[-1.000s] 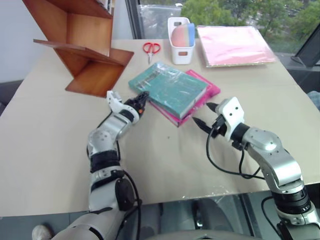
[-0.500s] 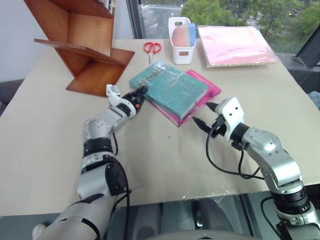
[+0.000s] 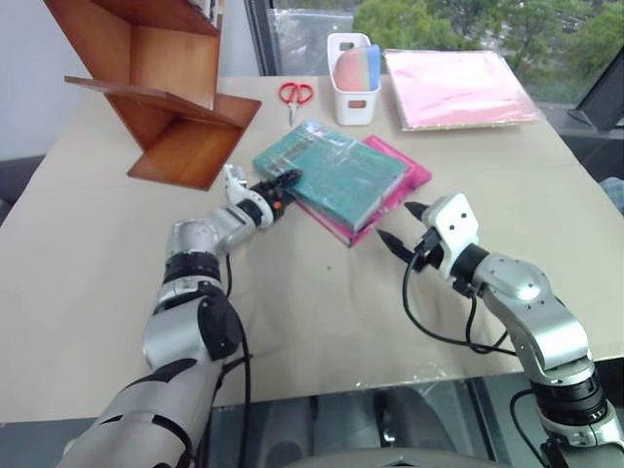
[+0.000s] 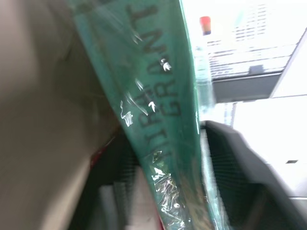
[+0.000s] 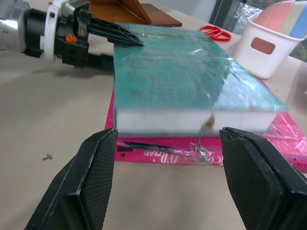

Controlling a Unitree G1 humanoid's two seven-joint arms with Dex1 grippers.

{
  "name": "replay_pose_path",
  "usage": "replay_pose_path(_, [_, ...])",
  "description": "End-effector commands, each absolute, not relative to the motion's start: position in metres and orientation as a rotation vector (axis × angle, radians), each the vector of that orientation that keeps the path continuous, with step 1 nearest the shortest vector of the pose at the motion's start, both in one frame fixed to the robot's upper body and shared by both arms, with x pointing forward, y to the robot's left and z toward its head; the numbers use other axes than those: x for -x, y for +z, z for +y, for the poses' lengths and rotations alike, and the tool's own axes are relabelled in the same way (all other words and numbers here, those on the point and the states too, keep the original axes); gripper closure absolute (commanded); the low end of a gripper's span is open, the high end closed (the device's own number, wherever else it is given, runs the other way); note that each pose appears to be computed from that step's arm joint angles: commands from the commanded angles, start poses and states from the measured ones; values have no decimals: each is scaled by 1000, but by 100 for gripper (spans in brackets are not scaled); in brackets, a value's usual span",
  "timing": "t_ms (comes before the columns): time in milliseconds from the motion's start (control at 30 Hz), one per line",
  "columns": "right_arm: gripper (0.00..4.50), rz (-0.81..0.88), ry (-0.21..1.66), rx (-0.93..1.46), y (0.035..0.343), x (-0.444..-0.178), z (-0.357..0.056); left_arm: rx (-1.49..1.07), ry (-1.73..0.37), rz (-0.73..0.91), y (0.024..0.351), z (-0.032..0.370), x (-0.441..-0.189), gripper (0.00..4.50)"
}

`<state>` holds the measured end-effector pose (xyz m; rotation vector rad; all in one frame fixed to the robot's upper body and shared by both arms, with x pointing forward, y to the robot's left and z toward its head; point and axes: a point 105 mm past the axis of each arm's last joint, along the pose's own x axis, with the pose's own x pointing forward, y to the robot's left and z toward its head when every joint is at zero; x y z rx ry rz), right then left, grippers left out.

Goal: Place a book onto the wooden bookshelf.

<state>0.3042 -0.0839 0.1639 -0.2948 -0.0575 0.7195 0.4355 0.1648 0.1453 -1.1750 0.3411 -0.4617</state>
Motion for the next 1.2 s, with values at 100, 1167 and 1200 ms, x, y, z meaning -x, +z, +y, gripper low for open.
replay_pose_path(100, [103,-117,711,300,178,-302,-83,1179,-481,287,166,175,-436,442])
replay_pose_path(1167, [103,-193,566,441,225,-398,-83,1029,-460,242,166,184,-389,109])
replay_pose_path(1200, [103,-190,568,453,230,-411,-80,998,-474,245,164,185,-383,109])
